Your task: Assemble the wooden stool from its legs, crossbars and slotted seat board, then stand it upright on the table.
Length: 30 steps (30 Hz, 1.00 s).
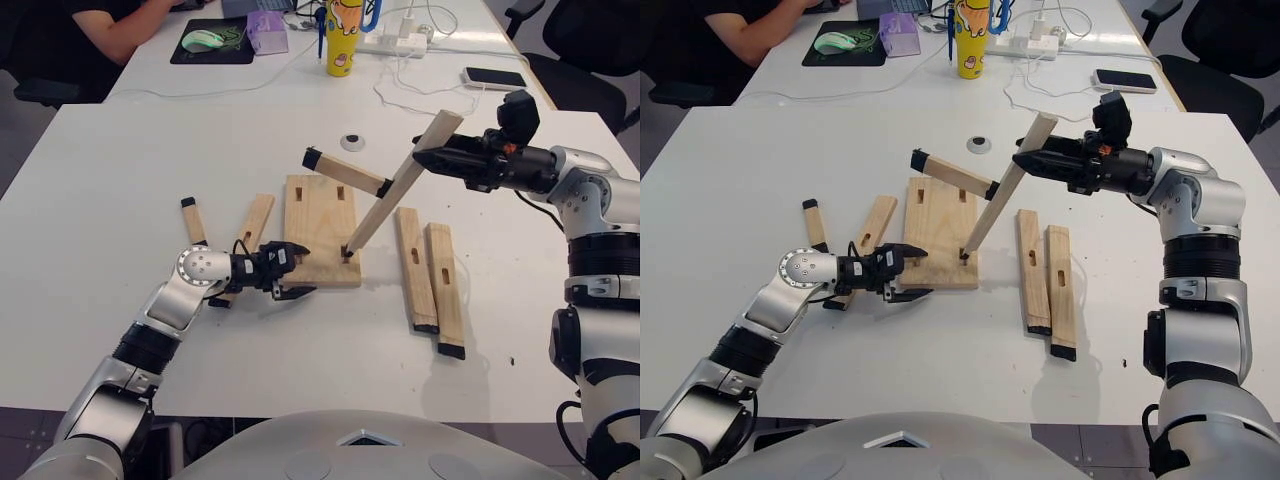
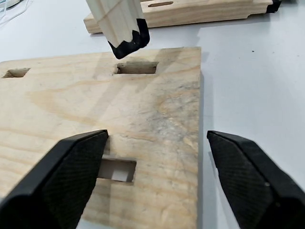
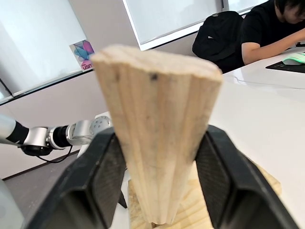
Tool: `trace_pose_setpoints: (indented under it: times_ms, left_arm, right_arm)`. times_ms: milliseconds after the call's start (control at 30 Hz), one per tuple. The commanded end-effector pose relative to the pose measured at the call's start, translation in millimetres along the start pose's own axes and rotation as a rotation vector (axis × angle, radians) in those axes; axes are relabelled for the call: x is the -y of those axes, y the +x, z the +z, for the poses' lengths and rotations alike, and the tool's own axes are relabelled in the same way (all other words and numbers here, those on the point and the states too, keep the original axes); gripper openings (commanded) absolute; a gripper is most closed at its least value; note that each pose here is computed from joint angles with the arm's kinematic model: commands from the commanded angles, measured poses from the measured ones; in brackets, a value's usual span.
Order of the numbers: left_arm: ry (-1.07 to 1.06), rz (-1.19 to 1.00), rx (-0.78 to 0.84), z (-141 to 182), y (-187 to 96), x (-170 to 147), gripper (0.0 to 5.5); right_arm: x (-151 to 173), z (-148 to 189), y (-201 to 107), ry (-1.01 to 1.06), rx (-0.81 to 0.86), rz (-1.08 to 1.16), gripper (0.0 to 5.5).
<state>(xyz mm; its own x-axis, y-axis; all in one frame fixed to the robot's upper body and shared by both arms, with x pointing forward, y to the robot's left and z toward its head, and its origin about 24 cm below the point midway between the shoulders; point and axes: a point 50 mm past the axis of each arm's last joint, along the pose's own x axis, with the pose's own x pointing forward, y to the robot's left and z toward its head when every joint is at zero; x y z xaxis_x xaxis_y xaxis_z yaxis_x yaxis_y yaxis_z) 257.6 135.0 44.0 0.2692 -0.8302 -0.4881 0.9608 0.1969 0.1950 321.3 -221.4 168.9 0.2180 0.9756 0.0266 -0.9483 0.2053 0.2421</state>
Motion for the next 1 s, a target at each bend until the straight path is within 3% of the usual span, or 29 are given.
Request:
trace_pose_setpoints:
  times_ms: [33, 667, 1000]
  left_arm:
    - [-0.064, 0.007, -0.12, -19, -6, -2, 3.87]
    - [-0.066, -0.079, -0.144, -28, -10, 7, 3.87]
    - [-0.089, -0.079, -0.095, -23, -2, 21, 3.87]
  right_arm:
    - [1, 1, 15, -0.048, -0.046, 0.057, 2.05]
    - [-1, -1, 38, -0.289, -0.275, 0.179, 2.05]
    - [-35, -67, 20, -0.165, -0.297, 0.132, 2.05]
